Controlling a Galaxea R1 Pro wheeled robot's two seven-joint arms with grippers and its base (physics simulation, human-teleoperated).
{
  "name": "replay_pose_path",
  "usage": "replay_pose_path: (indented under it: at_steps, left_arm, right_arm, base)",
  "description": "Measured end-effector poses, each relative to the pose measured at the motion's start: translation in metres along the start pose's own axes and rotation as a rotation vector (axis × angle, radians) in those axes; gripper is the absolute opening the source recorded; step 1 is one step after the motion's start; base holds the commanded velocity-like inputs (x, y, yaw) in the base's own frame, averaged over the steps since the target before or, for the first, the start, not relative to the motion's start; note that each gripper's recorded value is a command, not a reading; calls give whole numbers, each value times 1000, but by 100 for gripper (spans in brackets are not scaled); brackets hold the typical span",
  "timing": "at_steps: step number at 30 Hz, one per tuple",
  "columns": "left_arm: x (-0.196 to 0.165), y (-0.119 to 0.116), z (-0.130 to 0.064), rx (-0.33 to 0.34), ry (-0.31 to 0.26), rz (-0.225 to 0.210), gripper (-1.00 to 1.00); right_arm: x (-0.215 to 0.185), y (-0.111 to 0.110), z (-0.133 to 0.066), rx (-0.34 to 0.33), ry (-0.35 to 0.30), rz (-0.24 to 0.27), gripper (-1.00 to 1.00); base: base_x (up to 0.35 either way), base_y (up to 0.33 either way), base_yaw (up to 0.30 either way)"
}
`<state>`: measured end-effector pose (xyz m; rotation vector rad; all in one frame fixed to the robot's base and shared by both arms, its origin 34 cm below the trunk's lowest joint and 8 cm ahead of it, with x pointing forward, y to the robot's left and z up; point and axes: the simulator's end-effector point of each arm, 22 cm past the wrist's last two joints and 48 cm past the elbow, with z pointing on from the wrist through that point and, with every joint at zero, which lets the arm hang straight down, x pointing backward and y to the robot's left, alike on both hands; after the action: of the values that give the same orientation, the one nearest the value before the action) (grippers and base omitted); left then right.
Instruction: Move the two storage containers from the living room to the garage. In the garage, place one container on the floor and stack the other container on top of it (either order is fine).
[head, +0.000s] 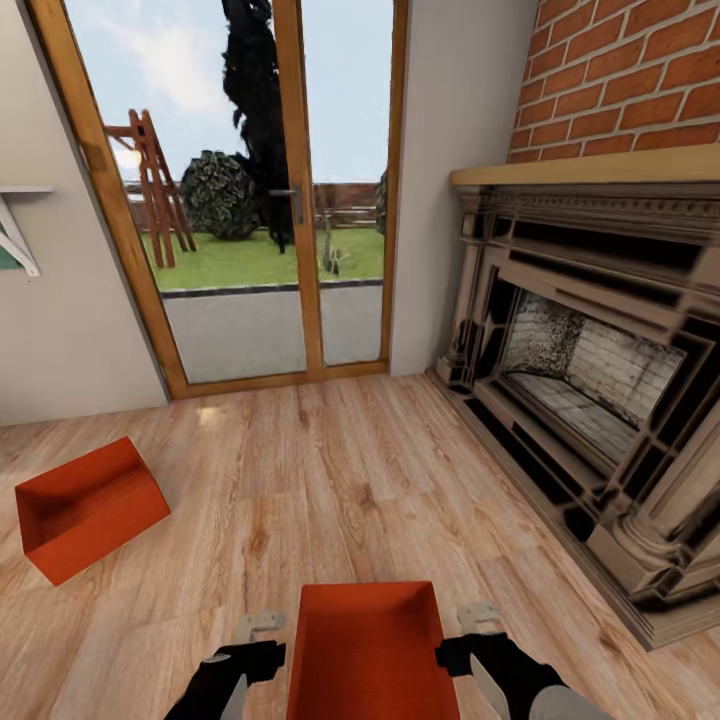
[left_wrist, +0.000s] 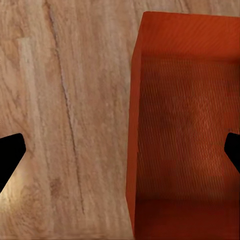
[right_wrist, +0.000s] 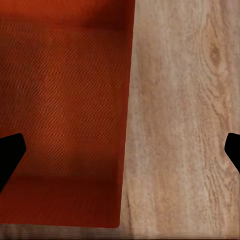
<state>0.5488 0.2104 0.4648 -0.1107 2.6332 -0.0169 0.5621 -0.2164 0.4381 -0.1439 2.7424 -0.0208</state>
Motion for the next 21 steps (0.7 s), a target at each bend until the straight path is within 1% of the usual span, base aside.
replay_pose_path:
  at_steps: [2,7,9,13,14,15,18,21]
  left_arm:
    - [-3,0,-1,0,4,0,100]
    - [-18,0,-4,-1,-12,-1,100]
    - [-18,-2,-4,1,-9,-1,100]
    - [-10,-9,1,9,45,7,100]
    - [-12,-12,5,11,65,13,100]
    - [-16,-17,13,16,114,27,100]
    - [-24,-19,17,18,133,34,100]
    - [-36,-21,19,21,114,33,100]
  right_arm:
    - [0,0,0,0,2,0,100]
    - [-2,1,0,0,4,0,100]
    - [-2,1,0,0,4,0,100]
    - [-2,1,0,0,4,0,100]
    - [-2,1,0,0,4,0,100]
    - [-2,1,0,0,4,0,100]
    - [-2,1,0,0,4,0,100]
    - [-3,1,-1,0,4,0,100]
  base:
    - [0,0,0]
    - [0,0,0]
    - [0,0,0]
    - [0,0,0]
    - [0,0,0]
    - [0,0,0]
    - [0,0,0]
    - [0,0,0]
